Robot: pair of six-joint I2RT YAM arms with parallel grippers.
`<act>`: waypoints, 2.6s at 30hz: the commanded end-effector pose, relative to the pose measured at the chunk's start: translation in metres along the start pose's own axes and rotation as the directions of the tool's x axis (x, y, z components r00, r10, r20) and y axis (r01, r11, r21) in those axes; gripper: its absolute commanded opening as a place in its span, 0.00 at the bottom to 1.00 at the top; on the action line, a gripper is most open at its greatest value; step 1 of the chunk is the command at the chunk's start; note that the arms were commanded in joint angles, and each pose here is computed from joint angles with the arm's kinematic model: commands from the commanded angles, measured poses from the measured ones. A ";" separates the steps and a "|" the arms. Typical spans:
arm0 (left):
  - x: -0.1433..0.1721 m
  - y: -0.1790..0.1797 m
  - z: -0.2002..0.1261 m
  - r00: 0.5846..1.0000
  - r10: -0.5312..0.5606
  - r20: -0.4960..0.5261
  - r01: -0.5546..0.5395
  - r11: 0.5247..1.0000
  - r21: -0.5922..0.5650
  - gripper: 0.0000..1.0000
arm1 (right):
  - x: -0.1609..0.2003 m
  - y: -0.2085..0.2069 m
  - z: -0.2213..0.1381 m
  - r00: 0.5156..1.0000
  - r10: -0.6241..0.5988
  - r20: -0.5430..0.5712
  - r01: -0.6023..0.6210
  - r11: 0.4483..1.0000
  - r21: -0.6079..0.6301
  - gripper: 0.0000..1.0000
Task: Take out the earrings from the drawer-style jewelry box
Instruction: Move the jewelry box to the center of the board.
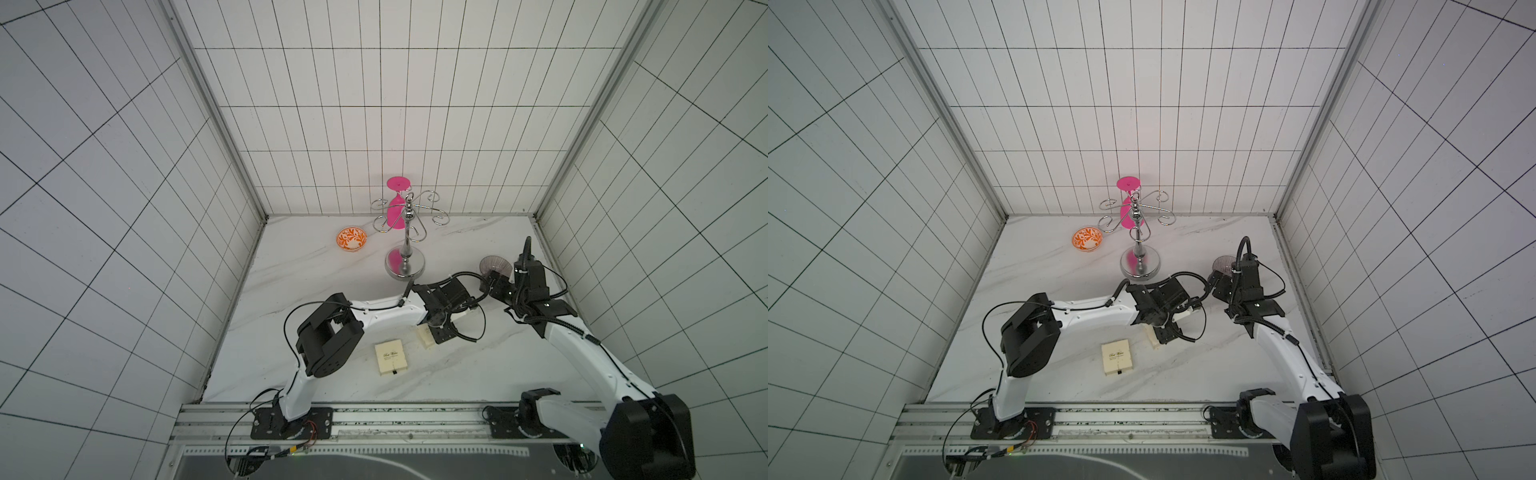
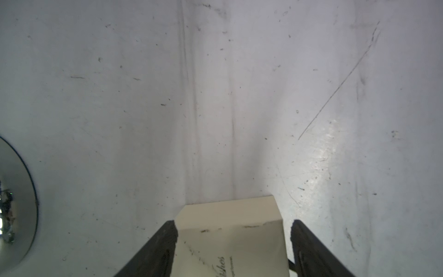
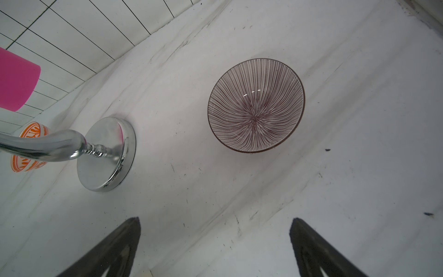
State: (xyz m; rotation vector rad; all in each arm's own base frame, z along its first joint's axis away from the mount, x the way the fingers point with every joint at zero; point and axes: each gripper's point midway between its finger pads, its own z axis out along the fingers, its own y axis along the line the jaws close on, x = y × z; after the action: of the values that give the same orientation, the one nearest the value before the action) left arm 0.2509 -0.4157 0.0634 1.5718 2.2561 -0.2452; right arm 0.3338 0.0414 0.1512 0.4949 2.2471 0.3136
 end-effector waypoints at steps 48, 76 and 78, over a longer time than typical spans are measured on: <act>0.032 0.077 0.009 0.747 -0.645 -0.160 0.636 0.764 -0.109 0.70 | 0.018 0.019 0.004 0.990 -0.092 -0.106 0.080 0.991 -0.106 0.99; 0.033 0.132 -0.054 0.546 -0.837 0.014 0.838 0.546 -0.015 0.97 | 0.087 0.055 0.010 0.936 -0.183 -0.301 0.065 0.930 -0.363 0.95; 0.040 0.129 -0.049 0.548 -0.836 -0.009 0.836 0.548 0.010 0.97 | 0.093 0.058 0.015 0.924 -0.201 -0.326 0.072 0.927 -0.367 0.93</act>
State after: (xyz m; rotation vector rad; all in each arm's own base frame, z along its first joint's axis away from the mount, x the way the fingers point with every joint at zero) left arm 0.3483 -0.3197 0.1096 0.3486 2.8202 -0.4250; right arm 0.3121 0.1277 0.1209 0.1086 2.4219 0.7270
